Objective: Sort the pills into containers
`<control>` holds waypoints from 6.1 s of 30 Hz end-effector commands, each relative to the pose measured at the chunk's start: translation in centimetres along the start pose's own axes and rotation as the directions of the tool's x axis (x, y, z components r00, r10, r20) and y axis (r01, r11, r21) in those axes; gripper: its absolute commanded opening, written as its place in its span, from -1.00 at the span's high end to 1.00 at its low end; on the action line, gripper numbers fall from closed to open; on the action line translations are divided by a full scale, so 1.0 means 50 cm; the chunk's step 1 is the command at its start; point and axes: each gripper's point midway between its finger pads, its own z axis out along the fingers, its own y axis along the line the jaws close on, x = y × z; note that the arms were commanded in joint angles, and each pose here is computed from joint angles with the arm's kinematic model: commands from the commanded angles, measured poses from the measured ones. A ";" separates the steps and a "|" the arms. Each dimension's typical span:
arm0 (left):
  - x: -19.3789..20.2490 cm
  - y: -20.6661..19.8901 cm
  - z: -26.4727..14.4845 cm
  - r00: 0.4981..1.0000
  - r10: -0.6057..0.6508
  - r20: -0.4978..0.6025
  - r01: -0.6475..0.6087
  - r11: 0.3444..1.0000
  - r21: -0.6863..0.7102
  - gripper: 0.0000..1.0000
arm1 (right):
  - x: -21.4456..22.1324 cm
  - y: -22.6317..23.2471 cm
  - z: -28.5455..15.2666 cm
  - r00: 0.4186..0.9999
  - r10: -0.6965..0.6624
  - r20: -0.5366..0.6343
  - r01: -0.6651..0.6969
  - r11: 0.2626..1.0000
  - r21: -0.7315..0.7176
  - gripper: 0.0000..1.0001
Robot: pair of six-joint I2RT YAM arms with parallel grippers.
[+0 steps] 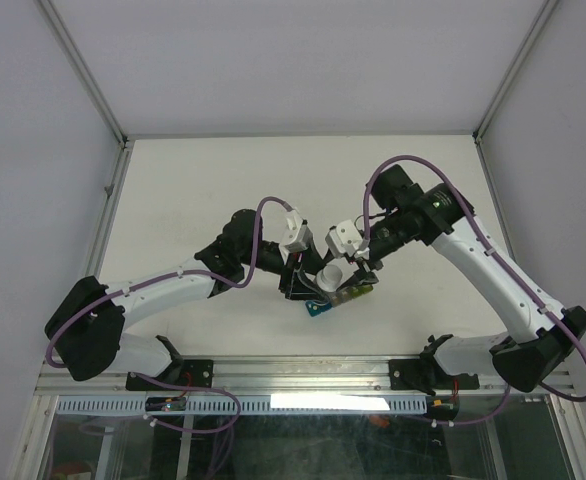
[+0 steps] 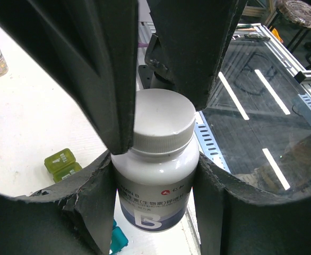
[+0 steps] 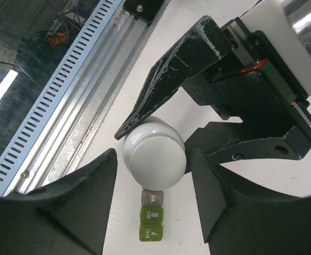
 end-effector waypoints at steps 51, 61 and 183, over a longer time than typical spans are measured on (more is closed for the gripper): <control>-0.020 0.024 -0.022 0.995 0.009 0.095 0.014 0.971 -0.237 1.00 | -0.015 0.001 -0.091 0.983 0.167 0.076 -0.180 0.955 0.236 -0.98; -0.027 -0.011 0.006 1.000 0.014 0.019 -0.014 0.999 -0.043 1.00 | -0.008 0.008 -0.012 0.994 0.101 0.051 -0.103 0.994 0.034 -0.76; -0.063 0.110 -0.056 0.969 0.156 0.190 0.013 0.739 -0.673 -0.98 | 0.153 -0.142 -0.051 0.697 0.696 0.174 -0.694 0.595 0.405 1.00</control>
